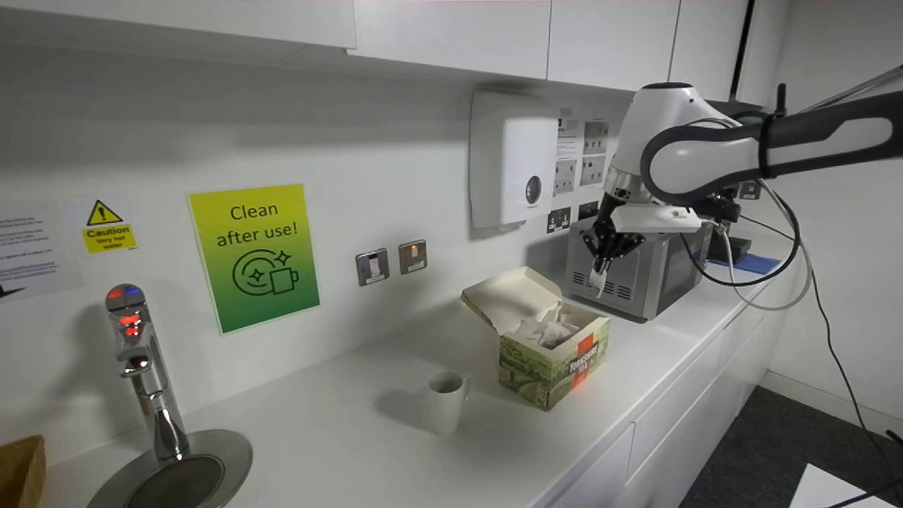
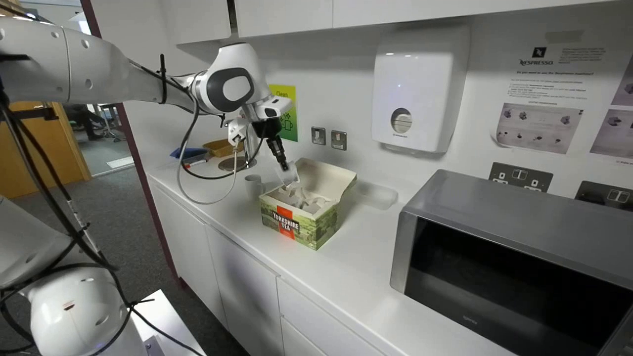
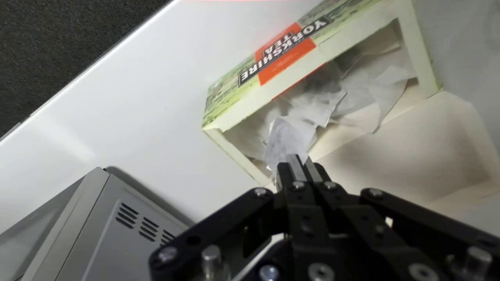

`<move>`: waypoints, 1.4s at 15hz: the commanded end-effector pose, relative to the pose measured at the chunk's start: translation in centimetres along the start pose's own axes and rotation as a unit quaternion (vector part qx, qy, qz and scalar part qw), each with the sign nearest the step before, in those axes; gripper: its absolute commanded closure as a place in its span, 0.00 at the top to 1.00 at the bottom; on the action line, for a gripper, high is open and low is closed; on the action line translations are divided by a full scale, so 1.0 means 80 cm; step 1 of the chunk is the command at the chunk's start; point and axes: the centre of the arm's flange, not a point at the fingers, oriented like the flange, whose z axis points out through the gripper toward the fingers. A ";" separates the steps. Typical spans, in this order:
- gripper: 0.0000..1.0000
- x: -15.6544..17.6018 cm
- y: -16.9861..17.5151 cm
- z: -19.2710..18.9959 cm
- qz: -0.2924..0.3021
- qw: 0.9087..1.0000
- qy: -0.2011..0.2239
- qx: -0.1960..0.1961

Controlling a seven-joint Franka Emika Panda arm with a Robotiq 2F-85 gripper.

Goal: Pick up the tea bag from the white mug and put it in the green box

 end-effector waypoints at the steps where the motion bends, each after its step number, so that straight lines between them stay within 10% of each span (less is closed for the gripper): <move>1: 0.00 0.050 -0.009 0.016 0.023 0.999 0.020 -0.011; 12: 0.00 0.062 -0.110 0.138 -0.016 0.999 -0.038 -0.023; 21: 0.00 0.050 -0.088 0.106 -0.020 0.999 -0.025 -0.028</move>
